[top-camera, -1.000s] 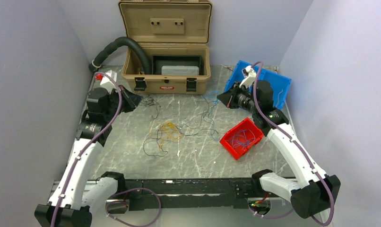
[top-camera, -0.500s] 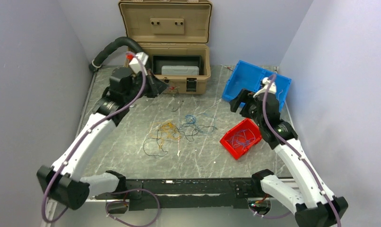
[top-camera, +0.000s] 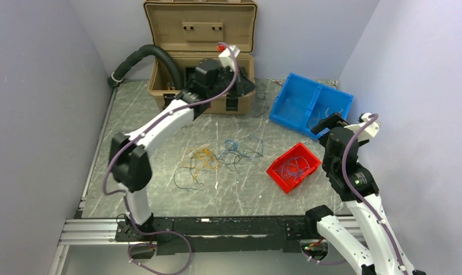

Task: Untangle the cables
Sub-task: Place the cable in the bin.

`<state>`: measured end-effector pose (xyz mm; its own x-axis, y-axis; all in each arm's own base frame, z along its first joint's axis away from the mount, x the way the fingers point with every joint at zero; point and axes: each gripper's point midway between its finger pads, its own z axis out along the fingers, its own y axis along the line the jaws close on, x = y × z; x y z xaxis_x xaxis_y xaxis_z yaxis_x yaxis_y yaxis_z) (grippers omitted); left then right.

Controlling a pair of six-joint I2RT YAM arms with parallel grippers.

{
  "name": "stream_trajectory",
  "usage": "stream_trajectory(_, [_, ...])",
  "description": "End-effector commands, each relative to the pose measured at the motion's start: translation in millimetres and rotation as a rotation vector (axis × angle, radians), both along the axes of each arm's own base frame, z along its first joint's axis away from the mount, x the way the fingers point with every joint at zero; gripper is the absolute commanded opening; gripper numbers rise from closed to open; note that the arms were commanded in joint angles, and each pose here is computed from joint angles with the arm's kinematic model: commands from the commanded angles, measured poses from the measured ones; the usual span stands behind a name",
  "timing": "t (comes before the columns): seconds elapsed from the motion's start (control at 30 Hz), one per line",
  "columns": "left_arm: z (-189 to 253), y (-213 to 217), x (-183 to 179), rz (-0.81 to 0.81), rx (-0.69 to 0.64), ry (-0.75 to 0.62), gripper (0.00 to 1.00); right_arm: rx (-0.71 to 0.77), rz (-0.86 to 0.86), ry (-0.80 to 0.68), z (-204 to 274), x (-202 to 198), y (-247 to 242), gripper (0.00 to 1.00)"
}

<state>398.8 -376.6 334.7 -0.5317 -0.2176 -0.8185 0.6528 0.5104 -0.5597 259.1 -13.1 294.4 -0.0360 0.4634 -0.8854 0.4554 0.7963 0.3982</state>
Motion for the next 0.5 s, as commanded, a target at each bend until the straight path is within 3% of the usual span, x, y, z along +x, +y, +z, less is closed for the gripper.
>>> stream_trajectory(0.0, [36.9, -55.6, 16.5, -0.139, -0.16, -0.13, 0.0, -0.016, -0.103, -0.066, 13.4, -5.3, -18.7, 0.82])
stream_trajectory(0.17, [21.9, -107.8, 52.2, -0.187, -0.231, -0.075, 0.0, -0.029, -0.104, -0.094, 19.5, -1.6, -19.4, 0.82])
stream_trajectory(0.37, [-0.2, -136.8, 81.7, -0.1, -0.284, -0.089, 0.0, -0.032, -0.095, -0.131, 30.0, 2.4, -17.8, 0.82])
stream_trajectory(0.47, [-16.8, -141.4, 98.3, -0.026, -0.27, -0.102, 0.09, -0.024, -0.079, -0.137, 29.7, 6.4, -13.9, 0.81])
